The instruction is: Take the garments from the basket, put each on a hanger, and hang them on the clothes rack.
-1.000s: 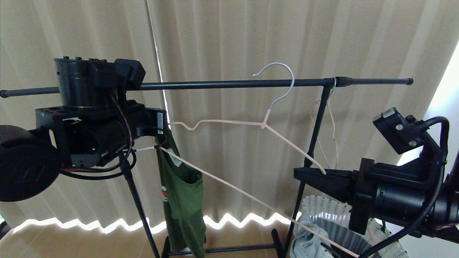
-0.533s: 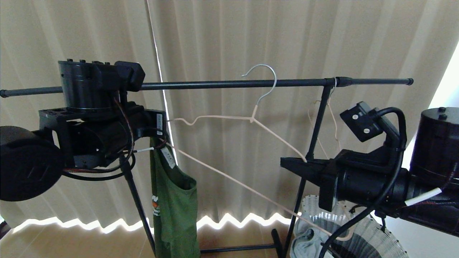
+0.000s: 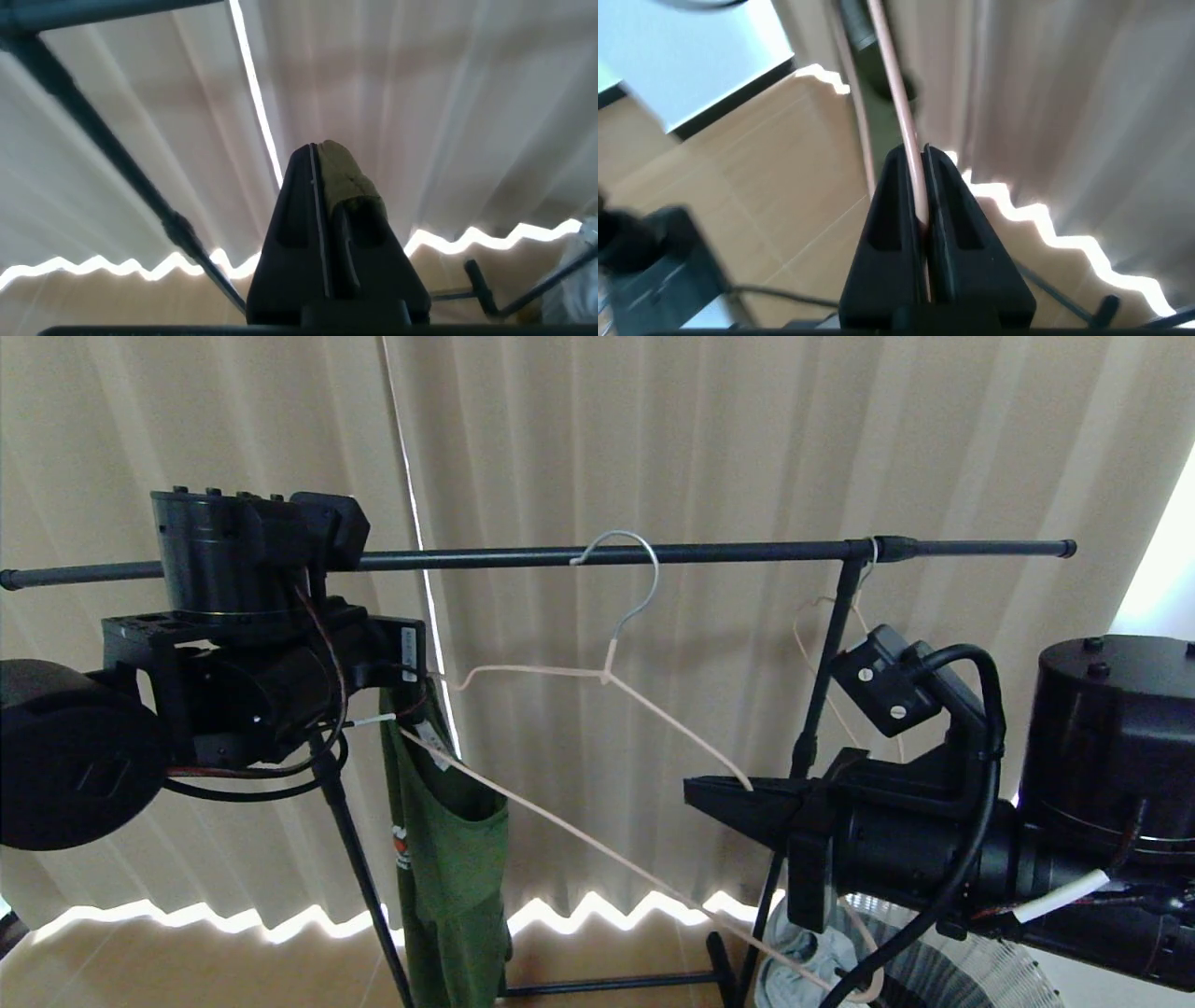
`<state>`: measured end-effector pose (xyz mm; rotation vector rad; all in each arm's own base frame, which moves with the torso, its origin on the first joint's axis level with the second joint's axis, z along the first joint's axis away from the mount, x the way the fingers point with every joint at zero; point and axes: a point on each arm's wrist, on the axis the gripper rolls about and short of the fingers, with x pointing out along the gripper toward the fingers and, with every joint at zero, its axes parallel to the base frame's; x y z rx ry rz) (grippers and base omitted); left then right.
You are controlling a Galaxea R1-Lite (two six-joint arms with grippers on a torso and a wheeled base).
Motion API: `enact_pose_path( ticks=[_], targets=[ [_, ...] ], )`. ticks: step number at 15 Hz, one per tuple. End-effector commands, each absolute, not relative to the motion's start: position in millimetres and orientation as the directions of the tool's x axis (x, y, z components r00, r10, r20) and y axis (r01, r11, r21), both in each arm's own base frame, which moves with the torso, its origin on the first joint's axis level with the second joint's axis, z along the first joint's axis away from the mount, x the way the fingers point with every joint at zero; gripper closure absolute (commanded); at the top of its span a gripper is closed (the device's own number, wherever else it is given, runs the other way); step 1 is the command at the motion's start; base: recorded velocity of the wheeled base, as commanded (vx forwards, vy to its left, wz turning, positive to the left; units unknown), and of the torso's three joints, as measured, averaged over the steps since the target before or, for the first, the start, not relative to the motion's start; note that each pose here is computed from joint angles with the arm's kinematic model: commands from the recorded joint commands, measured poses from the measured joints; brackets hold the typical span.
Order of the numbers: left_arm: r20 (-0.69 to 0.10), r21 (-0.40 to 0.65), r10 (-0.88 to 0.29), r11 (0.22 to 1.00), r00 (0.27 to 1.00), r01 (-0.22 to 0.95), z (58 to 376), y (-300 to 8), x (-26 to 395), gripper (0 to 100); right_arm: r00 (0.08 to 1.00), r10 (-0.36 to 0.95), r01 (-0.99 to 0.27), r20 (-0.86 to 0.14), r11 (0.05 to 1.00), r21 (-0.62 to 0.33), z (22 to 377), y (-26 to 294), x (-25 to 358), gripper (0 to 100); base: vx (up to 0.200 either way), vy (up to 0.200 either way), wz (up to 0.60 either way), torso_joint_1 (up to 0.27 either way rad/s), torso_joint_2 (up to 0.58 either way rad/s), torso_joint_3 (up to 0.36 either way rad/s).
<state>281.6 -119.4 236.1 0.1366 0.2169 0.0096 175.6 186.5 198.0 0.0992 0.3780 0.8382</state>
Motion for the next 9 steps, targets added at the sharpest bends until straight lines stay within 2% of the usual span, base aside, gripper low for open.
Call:
enact_pose_path(
  ticks=[1, 5, 9],
  targets=[
    [-0.216, 0.139, 0.035, 0.990, 0.976, -0.005, 235, -118, 284, 100, 0.606, 0.742, -0.709, -0.288, 0.667, 0.228, 198, 191, 174, 100, 0.000, 0.000, 0.00, 0.000, 0.00, 0.000],
    [-0.216, 0.144, 0.051, 0.989, 0.975, -0.020, 235, -118, 284, 100, 0.681, 0.674, -0.645, -0.287, 0.737, 0.201, 198, 203, 189, 100, 0.000, 0.000, 0.00, 0.000, 0.00, 0.000],
    [-0.216, 0.157, 0.097, 0.986, 0.972, -0.064, 233, -116, 283, 100, 0.709, 0.664, -0.632, -0.235, 0.747, 0.204, 199, 212, 198, 100, 0.000, 0.000, 0.00, 0.000, 0.00, 0.000]
  ],
)
